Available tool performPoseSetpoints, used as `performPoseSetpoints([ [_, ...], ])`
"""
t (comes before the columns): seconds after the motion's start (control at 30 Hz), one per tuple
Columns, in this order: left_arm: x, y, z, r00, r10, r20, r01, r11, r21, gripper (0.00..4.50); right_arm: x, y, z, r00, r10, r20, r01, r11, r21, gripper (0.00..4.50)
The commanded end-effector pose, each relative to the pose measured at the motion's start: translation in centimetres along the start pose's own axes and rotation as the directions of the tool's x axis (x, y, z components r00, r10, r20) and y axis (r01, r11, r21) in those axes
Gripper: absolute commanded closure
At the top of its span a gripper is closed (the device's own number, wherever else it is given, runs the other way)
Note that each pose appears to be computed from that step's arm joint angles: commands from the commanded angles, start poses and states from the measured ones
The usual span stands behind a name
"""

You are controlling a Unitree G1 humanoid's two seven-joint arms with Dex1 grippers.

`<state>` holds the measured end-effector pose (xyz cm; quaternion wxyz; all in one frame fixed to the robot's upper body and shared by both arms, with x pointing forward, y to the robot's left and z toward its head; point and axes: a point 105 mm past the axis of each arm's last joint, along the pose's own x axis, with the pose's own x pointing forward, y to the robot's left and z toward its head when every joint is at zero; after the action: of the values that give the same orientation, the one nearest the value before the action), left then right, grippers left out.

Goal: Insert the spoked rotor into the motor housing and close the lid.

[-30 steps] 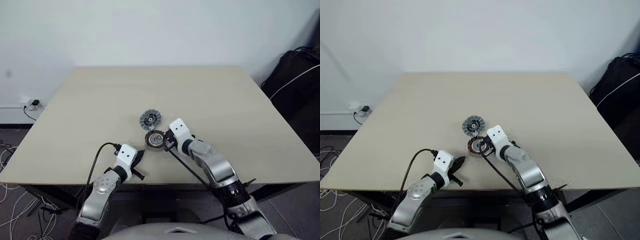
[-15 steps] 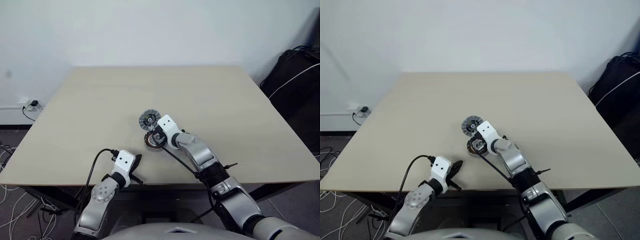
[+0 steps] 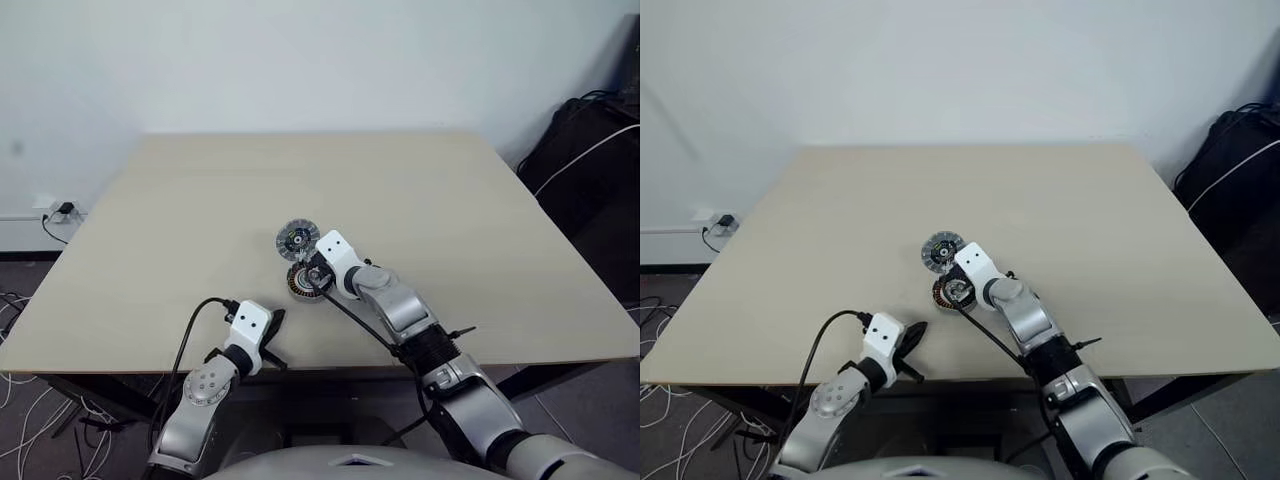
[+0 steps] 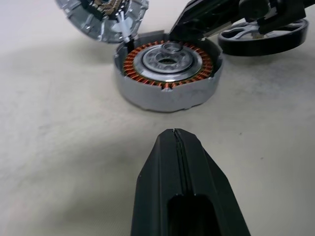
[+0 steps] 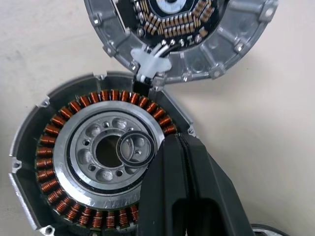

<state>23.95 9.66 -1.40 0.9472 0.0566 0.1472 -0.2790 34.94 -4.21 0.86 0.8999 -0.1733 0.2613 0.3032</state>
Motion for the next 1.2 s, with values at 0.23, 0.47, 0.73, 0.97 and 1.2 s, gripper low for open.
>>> performPoseSetpoints([
  [0.23,0.5,0.0,1.7,0.999,-0.014,0.051,0.013,1.000,0.019,4.50,-0.6,0.9,1.1,0.998,0.049,0.026,-0.048,0.999,-0.022,4.47],
  [0.47,0.5,0.1,1.7,0.999,-0.019,0.047,0.018,1.000,0.021,4.50,-0.6,1.1,1.0,0.998,0.059,0.028,-0.059,0.998,-0.019,4.47],
  [0.73,0.4,-0.1,1.6,0.999,-0.024,0.043,0.023,1.000,0.019,4.50,-0.7,1.3,1.1,0.996,0.076,0.049,-0.075,0.997,-0.018,4.47],
  [0.97,0.5,-0.3,1.4,0.999,-0.033,0.040,0.033,0.999,0.015,4.50,-1.2,1.6,1.6,0.991,0.105,0.088,-0.103,0.994,-0.028,4.47],
  [1.2,0.6,-0.4,1.4,0.998,-0.041,0.039,0.040,0.999,0.012,4.50,-1.4,1.7,1.7,0.987,0.110,0.120,-0.106,0.994,-0.039,4.47],
])
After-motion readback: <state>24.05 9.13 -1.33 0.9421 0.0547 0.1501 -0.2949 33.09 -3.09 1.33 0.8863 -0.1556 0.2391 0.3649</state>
